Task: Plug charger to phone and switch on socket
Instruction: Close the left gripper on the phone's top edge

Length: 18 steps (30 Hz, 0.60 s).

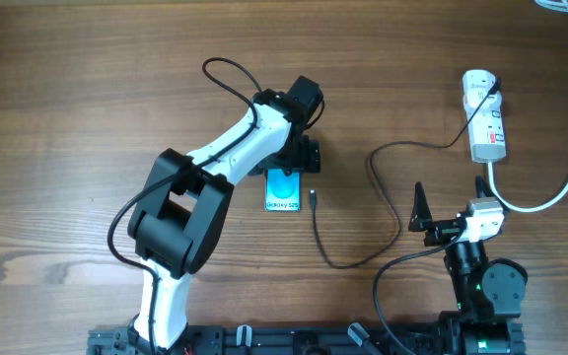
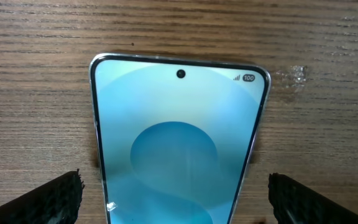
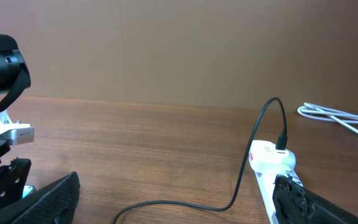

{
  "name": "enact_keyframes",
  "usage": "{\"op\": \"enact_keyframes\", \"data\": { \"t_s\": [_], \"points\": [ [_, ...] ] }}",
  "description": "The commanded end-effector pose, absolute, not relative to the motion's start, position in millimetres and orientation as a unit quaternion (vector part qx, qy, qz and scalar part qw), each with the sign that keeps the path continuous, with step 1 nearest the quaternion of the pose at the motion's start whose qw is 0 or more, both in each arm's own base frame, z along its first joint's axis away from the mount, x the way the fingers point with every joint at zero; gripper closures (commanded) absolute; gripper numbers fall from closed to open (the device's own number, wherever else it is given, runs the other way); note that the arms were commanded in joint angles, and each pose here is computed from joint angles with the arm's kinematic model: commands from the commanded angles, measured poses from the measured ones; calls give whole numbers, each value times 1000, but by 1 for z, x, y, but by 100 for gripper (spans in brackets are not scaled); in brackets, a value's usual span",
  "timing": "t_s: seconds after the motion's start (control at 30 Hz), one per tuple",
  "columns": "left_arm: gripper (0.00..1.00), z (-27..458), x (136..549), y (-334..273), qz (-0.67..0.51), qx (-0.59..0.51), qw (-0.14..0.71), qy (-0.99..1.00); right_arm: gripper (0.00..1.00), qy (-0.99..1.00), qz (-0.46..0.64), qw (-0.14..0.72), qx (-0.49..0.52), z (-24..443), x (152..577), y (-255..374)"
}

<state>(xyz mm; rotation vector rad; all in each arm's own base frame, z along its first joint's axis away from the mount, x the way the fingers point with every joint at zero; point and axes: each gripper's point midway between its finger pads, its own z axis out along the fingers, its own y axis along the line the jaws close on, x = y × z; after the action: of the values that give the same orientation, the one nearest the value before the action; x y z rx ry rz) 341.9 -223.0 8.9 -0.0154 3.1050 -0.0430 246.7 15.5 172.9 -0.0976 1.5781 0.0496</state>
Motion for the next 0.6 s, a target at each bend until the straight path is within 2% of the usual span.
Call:
{"op": "enact_keyframes", "data": {
  "t_s": [0.0, 0.57],
  "points": [
    [0, -1, 340, -217, 3, -13, 14, 1000, 0, 707, 21, 706, -38, 174, 247, 13],
    [0, -16, 335, -214, 3, -14, 14, 1000, 0, 707, 21, 706, -38, 174, 247, 13]
  ]
}}
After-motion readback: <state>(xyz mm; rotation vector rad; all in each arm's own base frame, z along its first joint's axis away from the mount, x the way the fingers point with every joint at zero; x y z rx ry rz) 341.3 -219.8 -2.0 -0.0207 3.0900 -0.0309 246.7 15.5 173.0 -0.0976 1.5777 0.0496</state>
